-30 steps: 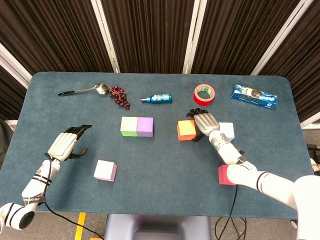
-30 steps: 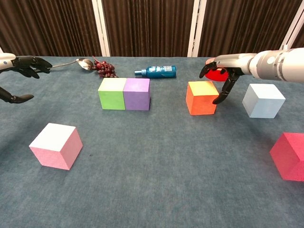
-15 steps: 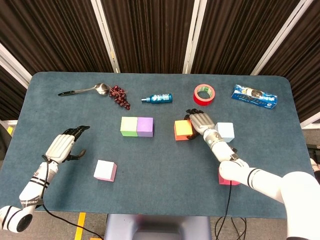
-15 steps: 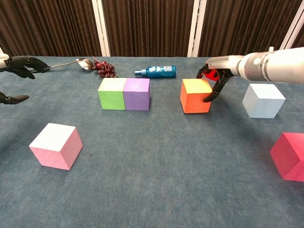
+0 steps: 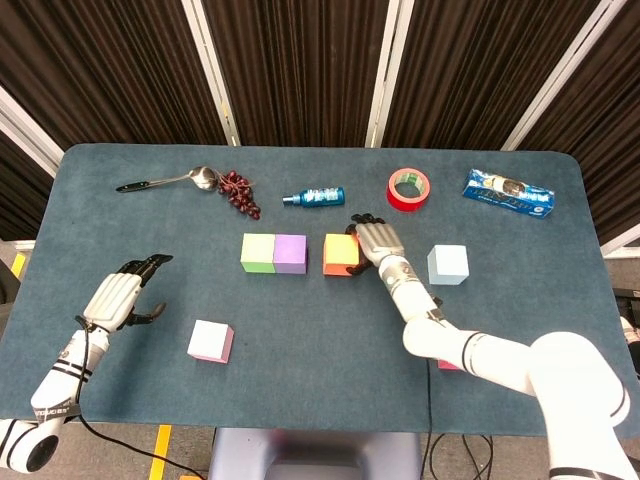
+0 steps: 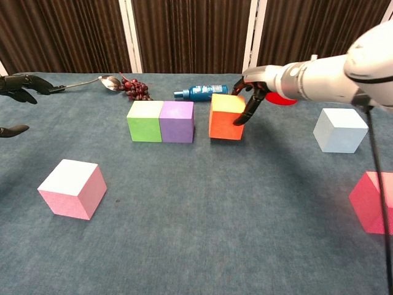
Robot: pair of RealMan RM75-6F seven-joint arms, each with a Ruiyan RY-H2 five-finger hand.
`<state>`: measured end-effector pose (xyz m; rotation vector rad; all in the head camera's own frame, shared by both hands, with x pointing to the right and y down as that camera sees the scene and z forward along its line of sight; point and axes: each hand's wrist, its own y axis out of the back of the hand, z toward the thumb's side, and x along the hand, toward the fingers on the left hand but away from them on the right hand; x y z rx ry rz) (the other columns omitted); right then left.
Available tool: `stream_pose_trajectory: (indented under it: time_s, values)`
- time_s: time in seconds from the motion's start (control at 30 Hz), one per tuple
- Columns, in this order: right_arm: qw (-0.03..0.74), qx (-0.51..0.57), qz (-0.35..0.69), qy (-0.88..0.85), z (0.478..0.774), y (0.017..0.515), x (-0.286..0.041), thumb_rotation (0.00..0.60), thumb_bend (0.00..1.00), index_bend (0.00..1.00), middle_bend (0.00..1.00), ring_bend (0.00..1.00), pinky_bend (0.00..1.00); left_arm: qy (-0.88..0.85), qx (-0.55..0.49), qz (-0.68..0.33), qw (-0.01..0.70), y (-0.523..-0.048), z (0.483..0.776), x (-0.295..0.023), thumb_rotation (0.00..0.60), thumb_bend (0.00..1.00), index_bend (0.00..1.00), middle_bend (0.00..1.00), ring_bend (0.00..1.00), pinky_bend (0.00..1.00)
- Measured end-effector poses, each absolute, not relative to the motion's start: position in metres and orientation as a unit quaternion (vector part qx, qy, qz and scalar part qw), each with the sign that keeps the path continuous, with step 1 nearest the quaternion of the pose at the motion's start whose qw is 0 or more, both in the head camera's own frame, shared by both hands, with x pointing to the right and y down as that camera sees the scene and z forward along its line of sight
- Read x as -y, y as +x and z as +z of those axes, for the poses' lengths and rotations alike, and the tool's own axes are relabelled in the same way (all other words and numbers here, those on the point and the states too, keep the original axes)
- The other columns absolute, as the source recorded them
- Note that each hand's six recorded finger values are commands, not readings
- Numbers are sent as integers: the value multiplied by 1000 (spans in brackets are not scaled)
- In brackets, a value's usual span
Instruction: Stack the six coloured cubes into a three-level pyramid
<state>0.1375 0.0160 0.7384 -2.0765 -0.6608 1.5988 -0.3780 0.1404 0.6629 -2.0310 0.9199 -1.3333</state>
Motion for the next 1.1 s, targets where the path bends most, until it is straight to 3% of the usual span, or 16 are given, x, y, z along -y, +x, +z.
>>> stream_pose_trajectory:
  time_s: [1.1]
  values:
    - [217,230,597,-737,757,93,-10,600,345,513,178,84,225,-762,-343,-488,251,-385,673,-140,600,392,120,95,183,167]
